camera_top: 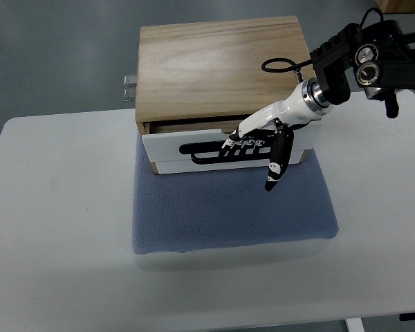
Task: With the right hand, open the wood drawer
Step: 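Pull the upper drawer toward the robot with the right hand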
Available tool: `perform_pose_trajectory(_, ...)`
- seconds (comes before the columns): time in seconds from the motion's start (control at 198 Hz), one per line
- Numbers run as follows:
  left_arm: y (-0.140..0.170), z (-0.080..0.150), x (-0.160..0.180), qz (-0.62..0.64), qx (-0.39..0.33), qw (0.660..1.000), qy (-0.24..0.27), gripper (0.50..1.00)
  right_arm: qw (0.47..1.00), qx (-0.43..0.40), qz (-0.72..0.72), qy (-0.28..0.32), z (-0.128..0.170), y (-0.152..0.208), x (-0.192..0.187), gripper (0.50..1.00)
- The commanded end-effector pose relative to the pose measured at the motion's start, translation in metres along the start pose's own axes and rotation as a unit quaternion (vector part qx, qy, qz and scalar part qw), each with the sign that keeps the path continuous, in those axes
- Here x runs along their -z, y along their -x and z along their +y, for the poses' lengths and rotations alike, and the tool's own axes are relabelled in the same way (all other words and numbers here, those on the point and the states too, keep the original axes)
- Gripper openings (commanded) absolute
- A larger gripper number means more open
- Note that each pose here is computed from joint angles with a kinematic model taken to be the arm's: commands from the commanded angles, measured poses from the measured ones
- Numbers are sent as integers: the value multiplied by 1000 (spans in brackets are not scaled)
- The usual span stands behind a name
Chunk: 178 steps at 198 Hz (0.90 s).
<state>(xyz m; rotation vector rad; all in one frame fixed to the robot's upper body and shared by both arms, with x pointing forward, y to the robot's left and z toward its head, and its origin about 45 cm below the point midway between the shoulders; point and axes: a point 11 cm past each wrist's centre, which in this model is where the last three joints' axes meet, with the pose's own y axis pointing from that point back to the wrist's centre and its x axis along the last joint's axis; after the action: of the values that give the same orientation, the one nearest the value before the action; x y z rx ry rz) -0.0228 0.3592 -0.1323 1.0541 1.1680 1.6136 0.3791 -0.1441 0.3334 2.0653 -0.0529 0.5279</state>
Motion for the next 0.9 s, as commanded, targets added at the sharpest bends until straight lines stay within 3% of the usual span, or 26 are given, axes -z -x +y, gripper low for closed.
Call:
perform_pose_trajectory(0.0, 0, 0, 0, -1, 0, 1000, 0, 1000, 1000, 7, 9, -2, 5, -2, 7, 944)
perform_pose_trajectory(0.896, 0, 0, 0, 0, 0, 1000, 0, 1000, 999, 39, 18, -33, 20, 29, 20, 944)
